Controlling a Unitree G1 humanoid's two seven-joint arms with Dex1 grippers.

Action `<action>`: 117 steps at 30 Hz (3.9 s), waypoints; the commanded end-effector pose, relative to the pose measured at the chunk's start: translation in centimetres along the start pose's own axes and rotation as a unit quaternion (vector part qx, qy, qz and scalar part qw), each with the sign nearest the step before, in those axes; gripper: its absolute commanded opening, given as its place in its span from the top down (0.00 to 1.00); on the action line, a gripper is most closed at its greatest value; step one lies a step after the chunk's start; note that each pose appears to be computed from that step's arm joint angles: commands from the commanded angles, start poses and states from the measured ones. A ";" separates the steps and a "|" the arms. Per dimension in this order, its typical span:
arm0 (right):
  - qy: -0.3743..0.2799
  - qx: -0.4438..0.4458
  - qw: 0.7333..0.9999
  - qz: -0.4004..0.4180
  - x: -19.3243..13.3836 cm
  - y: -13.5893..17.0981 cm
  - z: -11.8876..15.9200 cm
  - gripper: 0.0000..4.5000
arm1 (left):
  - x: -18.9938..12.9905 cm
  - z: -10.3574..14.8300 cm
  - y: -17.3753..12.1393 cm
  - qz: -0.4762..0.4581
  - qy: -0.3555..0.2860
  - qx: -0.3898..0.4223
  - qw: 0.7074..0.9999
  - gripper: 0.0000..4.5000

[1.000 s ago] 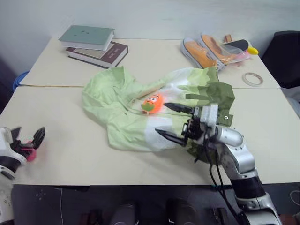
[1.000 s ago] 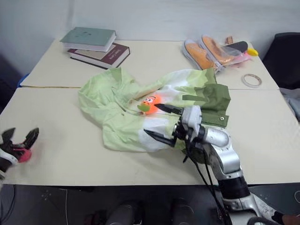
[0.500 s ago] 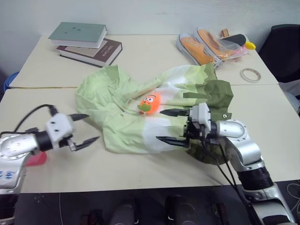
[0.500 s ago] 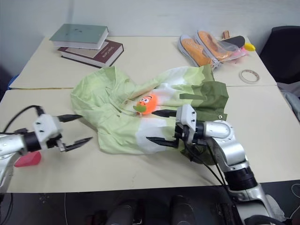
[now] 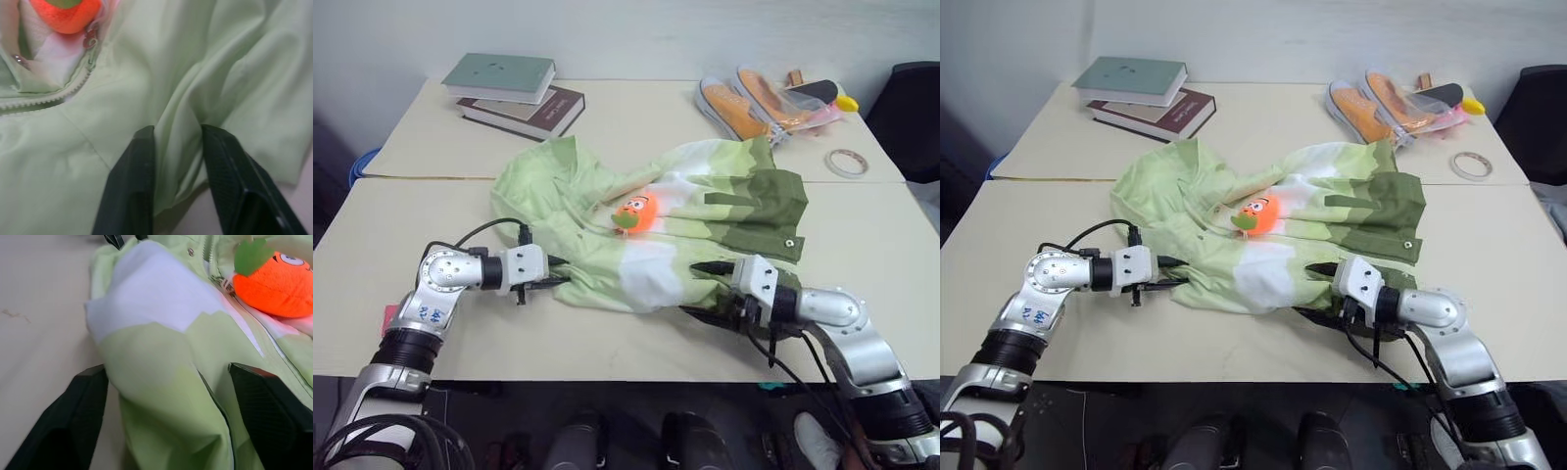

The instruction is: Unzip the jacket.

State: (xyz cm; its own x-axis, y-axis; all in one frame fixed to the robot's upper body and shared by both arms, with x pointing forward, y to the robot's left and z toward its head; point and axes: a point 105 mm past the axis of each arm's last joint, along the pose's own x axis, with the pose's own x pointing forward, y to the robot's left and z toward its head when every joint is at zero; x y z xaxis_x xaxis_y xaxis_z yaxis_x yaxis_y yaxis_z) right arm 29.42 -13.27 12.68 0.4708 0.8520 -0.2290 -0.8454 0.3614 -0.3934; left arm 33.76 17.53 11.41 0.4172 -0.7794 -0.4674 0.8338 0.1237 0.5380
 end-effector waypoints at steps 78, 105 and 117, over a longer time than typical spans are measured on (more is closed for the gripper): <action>0.026 0.185 0.831 -0.523 -18.6 -17.5 -5.6 1.00 | -0.5 -2.4 -8.5 0.016 0.041 -0.211 0.976 0.00; -0.094 -0.045 0.855 -0.507 -21.2 -15.9 2.0 0.01 | -7.3 4.6 -4.1 0.081 -0.122 -0.248 0.958 0.00; -0.052 -0.025 0.996 0.067 -8.6 -0.8 1.5 0.01 | -10.1 2.5 -7.5 0.111 -0.060 -0.209 0.970 0.00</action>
State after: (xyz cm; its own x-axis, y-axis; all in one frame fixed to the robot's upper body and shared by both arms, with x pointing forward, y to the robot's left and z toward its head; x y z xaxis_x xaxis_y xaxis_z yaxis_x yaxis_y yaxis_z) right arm 26.24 -20.85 15.70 0.3665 0.9112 -0.1883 -0.8884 0.2826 -0.3618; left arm 22.58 22.89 13.04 0.5583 -0.7761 -0.2934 0.8295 0.5155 0.2149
